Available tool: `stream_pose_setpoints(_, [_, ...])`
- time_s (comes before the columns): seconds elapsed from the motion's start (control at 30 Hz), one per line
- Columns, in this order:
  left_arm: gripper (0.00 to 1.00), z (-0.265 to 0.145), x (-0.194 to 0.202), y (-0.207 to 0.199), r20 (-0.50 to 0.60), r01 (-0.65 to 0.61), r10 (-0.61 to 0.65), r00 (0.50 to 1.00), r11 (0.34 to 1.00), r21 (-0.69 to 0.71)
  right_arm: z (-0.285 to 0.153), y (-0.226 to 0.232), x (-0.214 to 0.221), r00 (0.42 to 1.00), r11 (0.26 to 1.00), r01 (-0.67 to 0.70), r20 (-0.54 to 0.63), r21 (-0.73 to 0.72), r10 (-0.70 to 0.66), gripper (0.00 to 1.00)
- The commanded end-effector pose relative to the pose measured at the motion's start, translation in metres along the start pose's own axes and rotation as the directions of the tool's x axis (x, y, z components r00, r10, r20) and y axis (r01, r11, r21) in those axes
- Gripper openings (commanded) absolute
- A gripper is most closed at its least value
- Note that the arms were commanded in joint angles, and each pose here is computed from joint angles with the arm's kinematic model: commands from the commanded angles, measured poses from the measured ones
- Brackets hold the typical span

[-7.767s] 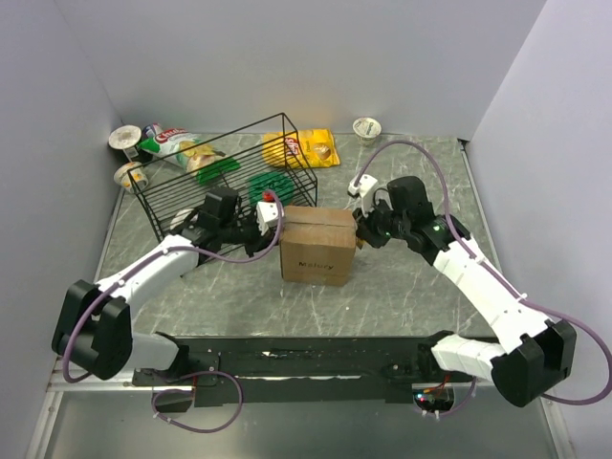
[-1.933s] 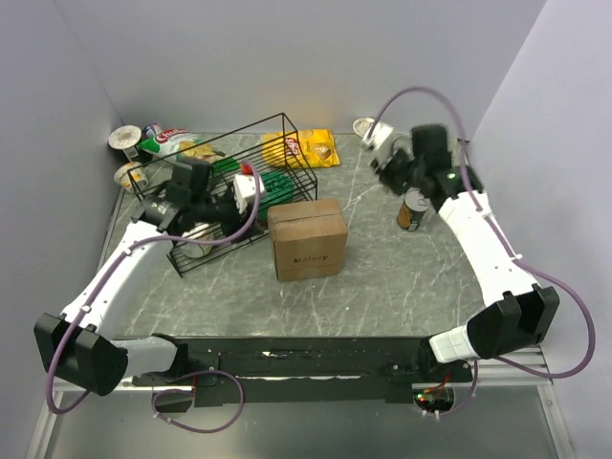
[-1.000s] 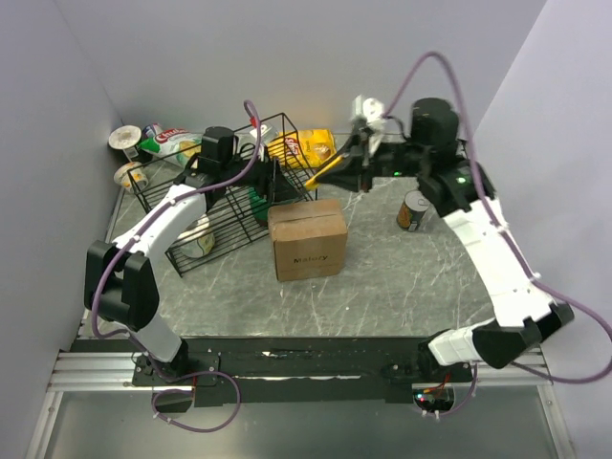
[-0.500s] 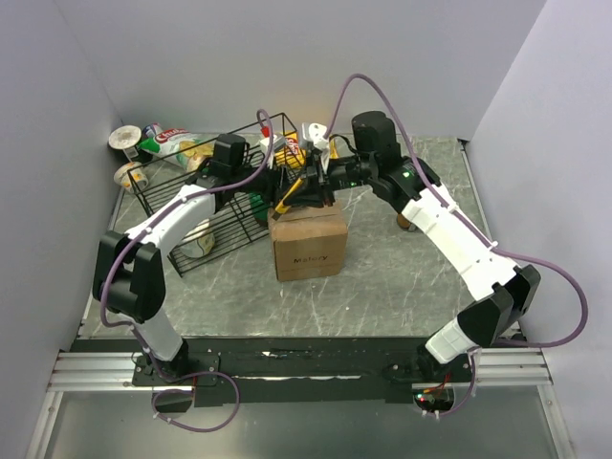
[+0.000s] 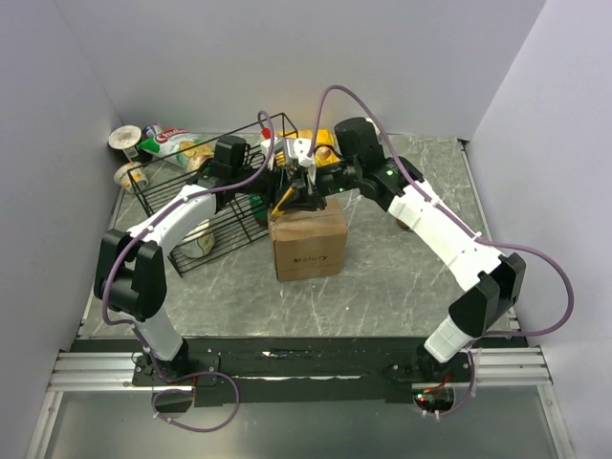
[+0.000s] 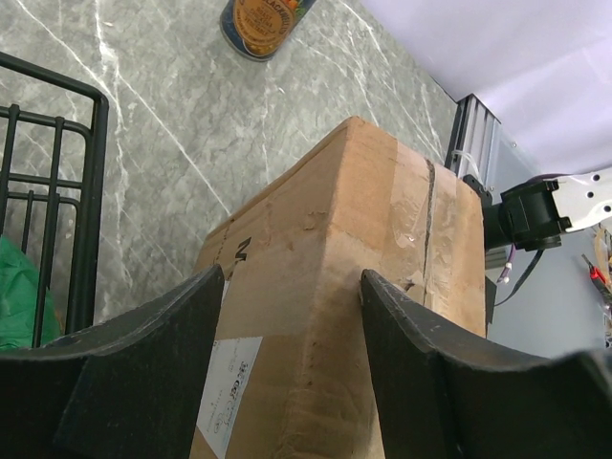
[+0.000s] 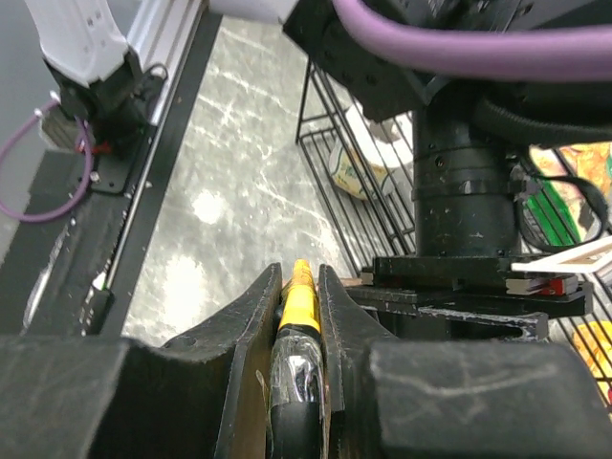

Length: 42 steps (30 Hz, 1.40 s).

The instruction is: Unpack the express box

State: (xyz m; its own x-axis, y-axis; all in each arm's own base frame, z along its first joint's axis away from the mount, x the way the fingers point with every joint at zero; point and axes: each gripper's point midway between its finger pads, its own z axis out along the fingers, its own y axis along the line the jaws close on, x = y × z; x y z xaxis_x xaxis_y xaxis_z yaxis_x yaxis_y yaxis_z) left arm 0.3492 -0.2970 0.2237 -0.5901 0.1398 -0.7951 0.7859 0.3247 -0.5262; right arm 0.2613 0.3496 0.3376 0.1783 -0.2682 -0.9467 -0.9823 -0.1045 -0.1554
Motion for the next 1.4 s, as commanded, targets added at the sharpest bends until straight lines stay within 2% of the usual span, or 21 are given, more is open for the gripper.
stream_pose_setpoints(0.0, [0.64,0.005,0.009,0.006,-0.02,0.007,-0.007,1.0,1.0,0.003,0.001,-0.005,-0.004,0.998,0.998,0.061,-0.002,-0.006,-0.061,0.0])
stream_pose_setpoints(0.6, [0.63,0.005,0.011,0.004,-0.025,0.008,-0.008,1.0,1.0,0.017,0.01,-0.012,0.005,0.999,0.999,0.038,-0.003,0.003,-0.038,0.0])
stream_pose_setpoints(1.37, [0.6,0.006,0.014,0.003,-0.037,0.002,-0.001,0.999,1.0,0.032,0.012,-0.019,0.032,0.997,0.999,0.043,-0.066,-0.003,-0.043,0.0])
